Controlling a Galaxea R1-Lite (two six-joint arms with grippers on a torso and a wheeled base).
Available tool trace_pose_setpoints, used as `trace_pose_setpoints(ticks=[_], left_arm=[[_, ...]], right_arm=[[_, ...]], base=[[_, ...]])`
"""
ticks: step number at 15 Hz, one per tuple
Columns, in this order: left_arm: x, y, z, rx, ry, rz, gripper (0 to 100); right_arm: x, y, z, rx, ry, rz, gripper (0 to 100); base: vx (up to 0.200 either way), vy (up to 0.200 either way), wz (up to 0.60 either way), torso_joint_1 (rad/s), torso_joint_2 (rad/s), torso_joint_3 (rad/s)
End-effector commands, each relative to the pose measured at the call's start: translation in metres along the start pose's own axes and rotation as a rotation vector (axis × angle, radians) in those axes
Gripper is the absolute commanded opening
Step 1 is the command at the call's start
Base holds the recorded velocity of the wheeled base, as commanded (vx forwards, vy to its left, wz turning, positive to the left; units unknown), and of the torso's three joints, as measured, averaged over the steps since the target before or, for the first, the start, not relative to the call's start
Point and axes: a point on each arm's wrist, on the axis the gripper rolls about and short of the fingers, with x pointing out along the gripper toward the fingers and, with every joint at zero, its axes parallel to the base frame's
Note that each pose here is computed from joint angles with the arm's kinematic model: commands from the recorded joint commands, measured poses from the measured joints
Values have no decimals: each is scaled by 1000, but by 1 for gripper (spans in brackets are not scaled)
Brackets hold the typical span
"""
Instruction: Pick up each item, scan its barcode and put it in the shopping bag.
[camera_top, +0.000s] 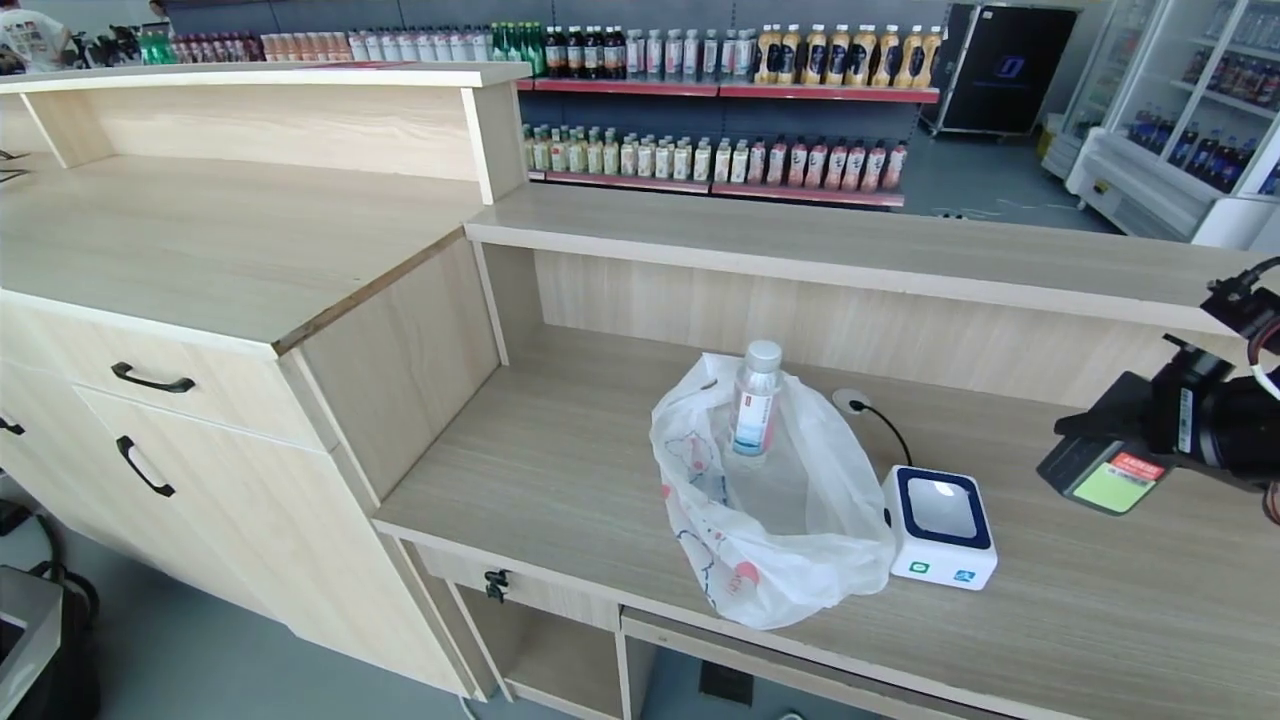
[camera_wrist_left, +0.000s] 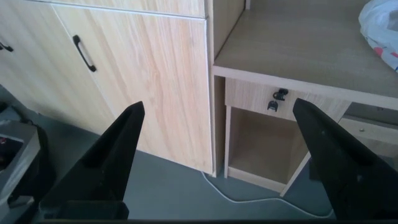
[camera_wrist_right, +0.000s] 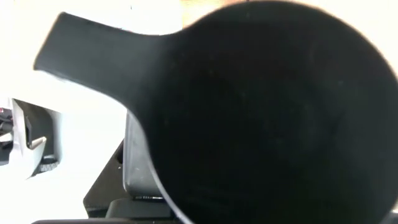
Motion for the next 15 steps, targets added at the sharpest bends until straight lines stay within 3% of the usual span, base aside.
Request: trace_pose_setpoints(ticks=[1, 4, 8, 12, 15], left_arm=[[0, 0, 0, 0, 0, 1, 100], [0, 0, 0, 0, 0, 2, 100], [0, 0, 0, 0, 0, 2, 100], [0, 0, 0, 0, 0, 1, 100], [0, 0, 0, 0, 0, 1, 100]], right_arm=[[17, -5, 2, 18, 38, -46, 0], [41, -4, 7, 7, 77, -145, 0], [69, 10, 12, -29, 120, -128, 0], [79, 21, 2, -49, 214, -112, 0], [89, 22, -2, -62, 237, -151, 0]], base=[[0, 0, 0, 0, 0, 0], [0, 0, 0, 0, 0, 0], [0, 0, 0, 0, 0, 0], [0, 0, 0, 0, 0, 0], [0, 0, 0, 0, 0, 0]])
